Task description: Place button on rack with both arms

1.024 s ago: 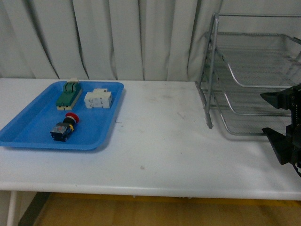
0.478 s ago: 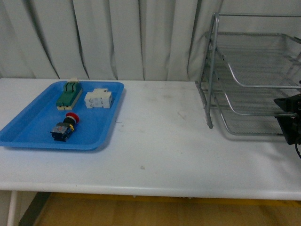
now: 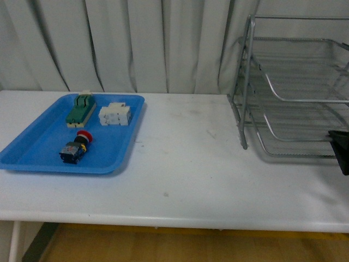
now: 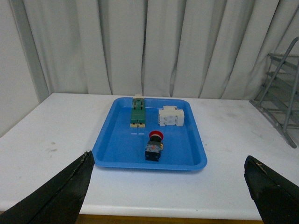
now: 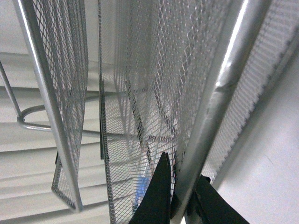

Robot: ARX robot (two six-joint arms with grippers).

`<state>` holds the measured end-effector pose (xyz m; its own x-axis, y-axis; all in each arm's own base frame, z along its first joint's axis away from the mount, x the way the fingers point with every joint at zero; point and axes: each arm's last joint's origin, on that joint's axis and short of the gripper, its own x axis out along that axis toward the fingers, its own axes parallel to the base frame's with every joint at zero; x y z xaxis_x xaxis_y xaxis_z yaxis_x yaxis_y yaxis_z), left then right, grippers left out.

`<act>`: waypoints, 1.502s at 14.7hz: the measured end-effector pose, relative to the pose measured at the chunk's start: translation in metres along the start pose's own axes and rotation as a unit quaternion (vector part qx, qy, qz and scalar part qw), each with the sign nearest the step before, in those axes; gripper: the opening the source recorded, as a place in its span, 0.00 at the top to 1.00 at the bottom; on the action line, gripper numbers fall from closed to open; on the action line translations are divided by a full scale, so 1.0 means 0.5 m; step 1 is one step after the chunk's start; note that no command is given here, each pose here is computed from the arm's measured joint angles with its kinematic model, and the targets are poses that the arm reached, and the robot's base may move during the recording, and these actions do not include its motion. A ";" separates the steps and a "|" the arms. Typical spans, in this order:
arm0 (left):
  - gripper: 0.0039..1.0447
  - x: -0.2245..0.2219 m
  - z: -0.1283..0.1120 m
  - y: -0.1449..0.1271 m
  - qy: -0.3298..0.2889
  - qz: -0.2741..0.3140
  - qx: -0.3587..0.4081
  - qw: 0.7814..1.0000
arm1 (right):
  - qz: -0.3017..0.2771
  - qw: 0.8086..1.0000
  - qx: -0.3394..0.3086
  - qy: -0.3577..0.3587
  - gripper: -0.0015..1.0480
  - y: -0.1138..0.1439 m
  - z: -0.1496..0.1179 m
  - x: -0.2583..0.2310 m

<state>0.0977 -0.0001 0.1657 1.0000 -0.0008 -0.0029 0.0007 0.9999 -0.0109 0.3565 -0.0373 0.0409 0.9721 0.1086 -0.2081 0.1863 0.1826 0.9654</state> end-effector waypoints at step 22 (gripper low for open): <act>0.06 0.000 0.000 0.000 0.000 0.000 0.000 1.000 | 0.044 0.800 -0.586 -0.120 0.54 0.141 -0.053 -0.419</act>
<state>0.0977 -0.0001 0.1657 1.0000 -0.0008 -0.0029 0.0007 0.9999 -0.0109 0.1620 -0.0215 0.1483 0.9997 0.0058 0.0246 -0.0091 0.9907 0.1356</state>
